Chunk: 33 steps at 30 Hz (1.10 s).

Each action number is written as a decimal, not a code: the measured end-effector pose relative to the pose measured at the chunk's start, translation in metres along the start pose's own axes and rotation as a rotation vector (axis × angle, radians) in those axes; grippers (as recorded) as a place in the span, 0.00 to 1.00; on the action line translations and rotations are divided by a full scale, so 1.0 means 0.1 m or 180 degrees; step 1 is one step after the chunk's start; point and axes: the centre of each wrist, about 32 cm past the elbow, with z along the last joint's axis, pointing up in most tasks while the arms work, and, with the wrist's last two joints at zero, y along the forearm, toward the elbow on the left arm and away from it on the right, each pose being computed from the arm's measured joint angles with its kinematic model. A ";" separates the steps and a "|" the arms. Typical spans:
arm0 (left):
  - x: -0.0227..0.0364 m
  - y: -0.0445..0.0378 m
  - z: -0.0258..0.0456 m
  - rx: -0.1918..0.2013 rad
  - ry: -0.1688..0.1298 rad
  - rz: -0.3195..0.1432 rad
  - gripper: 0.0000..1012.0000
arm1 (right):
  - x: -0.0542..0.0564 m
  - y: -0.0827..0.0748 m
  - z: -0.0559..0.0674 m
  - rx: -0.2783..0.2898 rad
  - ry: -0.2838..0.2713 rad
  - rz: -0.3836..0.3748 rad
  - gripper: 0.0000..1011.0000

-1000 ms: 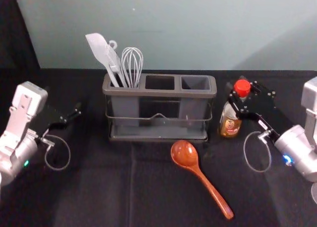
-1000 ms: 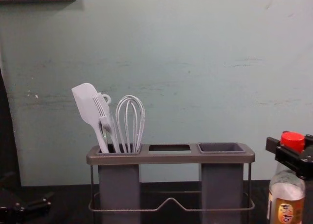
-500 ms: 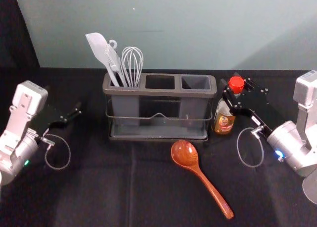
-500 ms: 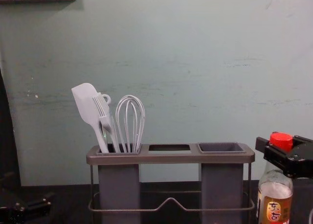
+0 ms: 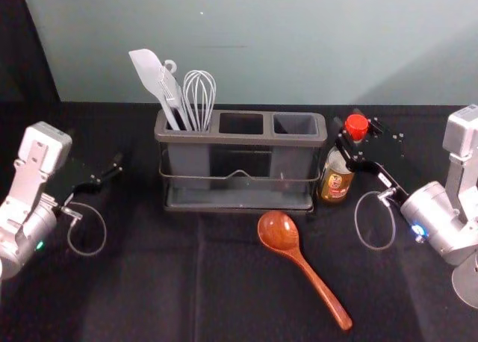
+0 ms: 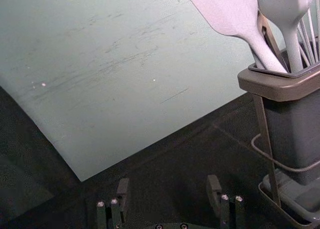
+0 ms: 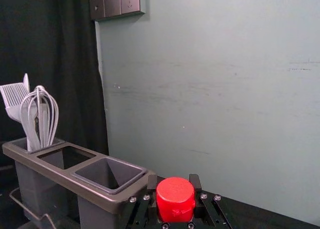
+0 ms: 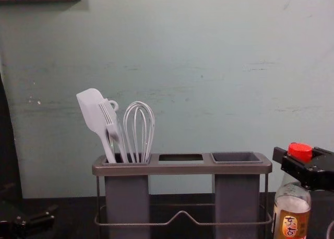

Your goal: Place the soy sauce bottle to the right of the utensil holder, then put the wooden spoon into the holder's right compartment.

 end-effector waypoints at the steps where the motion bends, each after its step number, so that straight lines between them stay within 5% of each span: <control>1: 0.000 0.000 0.000 0.0000 0.0000 0.0000 0.99 | 0.00 0.00 0.00 -0.0002 0.0002 -0.0002 0.38; 16: 0.000 0.000 0.000 0.0000 0.0000 0.0000 0.99 | 0.05 -0.06 -0.05 -0.0034 -0.0013 -0.0076 0.39; 25: 0.000 0.000 0.000 0.0000 0.0000 0.0000 0.99 | 0.06 -0.10 -0.04 -0.0012 0.0004 -0.0141 0.70; 33: 0.000 0.000 0.000 0.0000 0.0000 0.0000 0.99 | 0.05 -0.17 0.12 0.0090 -0.0073 -0.0184 0.92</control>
